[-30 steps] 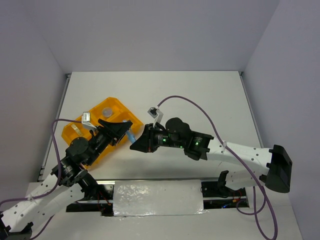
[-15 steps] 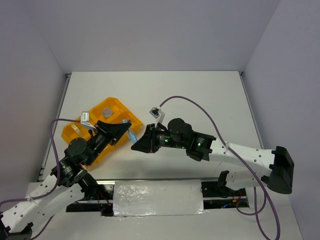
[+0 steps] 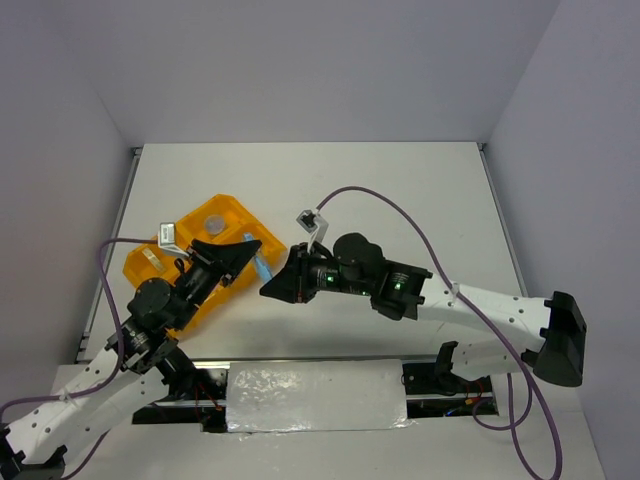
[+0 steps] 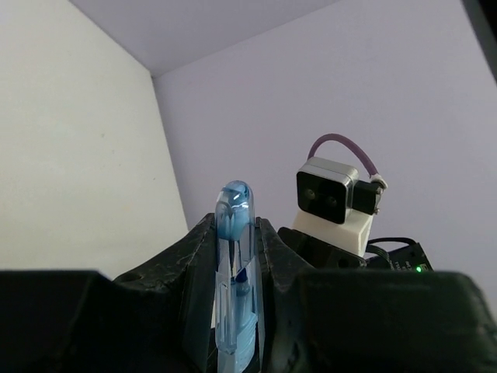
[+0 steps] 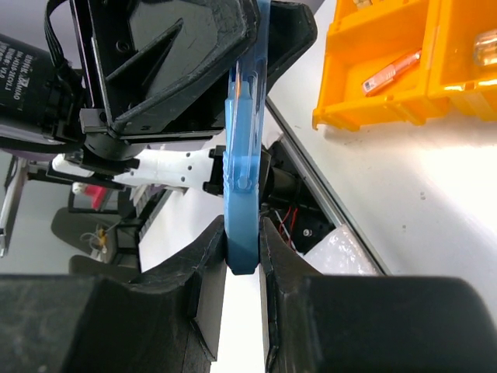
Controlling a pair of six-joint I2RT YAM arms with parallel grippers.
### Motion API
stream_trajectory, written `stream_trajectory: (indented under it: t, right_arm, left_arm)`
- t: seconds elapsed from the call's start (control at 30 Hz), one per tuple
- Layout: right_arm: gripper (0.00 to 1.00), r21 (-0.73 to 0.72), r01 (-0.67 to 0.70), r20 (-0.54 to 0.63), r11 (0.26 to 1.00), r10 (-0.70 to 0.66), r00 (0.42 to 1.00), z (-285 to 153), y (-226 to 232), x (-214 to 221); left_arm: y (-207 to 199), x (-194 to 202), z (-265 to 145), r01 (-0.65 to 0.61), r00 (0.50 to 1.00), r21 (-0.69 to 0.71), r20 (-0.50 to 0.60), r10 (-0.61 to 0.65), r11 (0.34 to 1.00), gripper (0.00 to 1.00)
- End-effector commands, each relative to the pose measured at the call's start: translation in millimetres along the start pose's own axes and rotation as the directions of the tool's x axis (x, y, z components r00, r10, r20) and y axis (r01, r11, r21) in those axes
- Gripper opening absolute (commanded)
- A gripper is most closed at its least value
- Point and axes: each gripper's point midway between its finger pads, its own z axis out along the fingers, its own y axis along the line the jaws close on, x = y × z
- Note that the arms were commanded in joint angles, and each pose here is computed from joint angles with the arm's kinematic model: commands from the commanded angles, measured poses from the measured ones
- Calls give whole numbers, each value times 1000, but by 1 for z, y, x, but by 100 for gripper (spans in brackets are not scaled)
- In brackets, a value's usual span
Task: Sort the stationery into containers
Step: Close the pen cap on the pen, then place the pen in the storage box.
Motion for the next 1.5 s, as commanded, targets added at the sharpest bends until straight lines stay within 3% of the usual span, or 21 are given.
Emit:
stream_trajectory:
  t: [0.0,0.2,0.4,0.6,0.77,0.83,0.87,0.93,0.97,1.07,1.17,1.2,1.27,1.37,1.4,1.47]
  right_arm:
    - [0,-51,79,165,996,-69,984,3,33,-53]
    - [0,-55,105,237,993,-89,967,12,37,-90]
    - [0,-99,154,364,983,-108,925,11,58,-165]
    - [0,-161,183,365,970,-114,924,27,82,-199]
    - [0,-142,178,307,974,-128,943,40,61,-180]
    - [11,-133,172,260,976,-133,957,44,41,-157]
    - [24,-132,170,253,977,-133,958,41,37,-150]
    - [42,-131,158,213,979,-128,969,41,17,-128]
    - [61,-118,143,190,983,-119,975,39,4,-116]
    - [75,-105,123,170,987,-104,980,29,-12,-102]
    - [78,-82,121,164,989,-106,981,17,-24,-96]
    - [79,-73,119,161,990,-106,981,14,-27,-95]
    - [80,-17,116,151,993,-112,982,6,-44,-89]
    - [80,93,107,185,990,-122,975,-18,-64,-88]
    - [81,103,115,205,988,-134,970,-30,-61,-90]
    - [81,129,117,209,985,-142,967,-41,-68,-82]
  left_arm:
    - [-11,19,-7,-10,996,102,-92,19,995,0]
    - [-9,29,-13,-62,988,146,-131,82,987,0]
    - [21,56,-22,-91,965,143,-234,123,985,0]
    - [58,71,-36,-95,953,106,-276,121,990,0]
    - [67,48,-47,-202,956,-23,-223,192,979,0]
    - [58,18,-49,-242,965,-107,-131,228,964,0]
    - [78,15,-54,-277,957,-212,-152,248,937,0]
    - [69,-10,-57,-302,953,-287,-86,289,909,0]
    - [82,-11,-59,-332,943,-360,-117,311,872,0]
    - [72,-32,-56,-394,916,-453,-124,381,799,0]
    - [89,-43,-56,-428,892,-572,-146,427,700,0]
    - [87,-48,-57,-412,896,-594,-123,427,691,0]
    - [98,-67,-62,-389,879,-690,-80,469,611,0]
    - [114,-93,-81,-372,828,-837,-103,551,402,0]
    - [124,-96,-91,-355,820,-885,-139,556,302,0]
    - [128,-109,-95,-344,785,-915,-158,599,209,0]
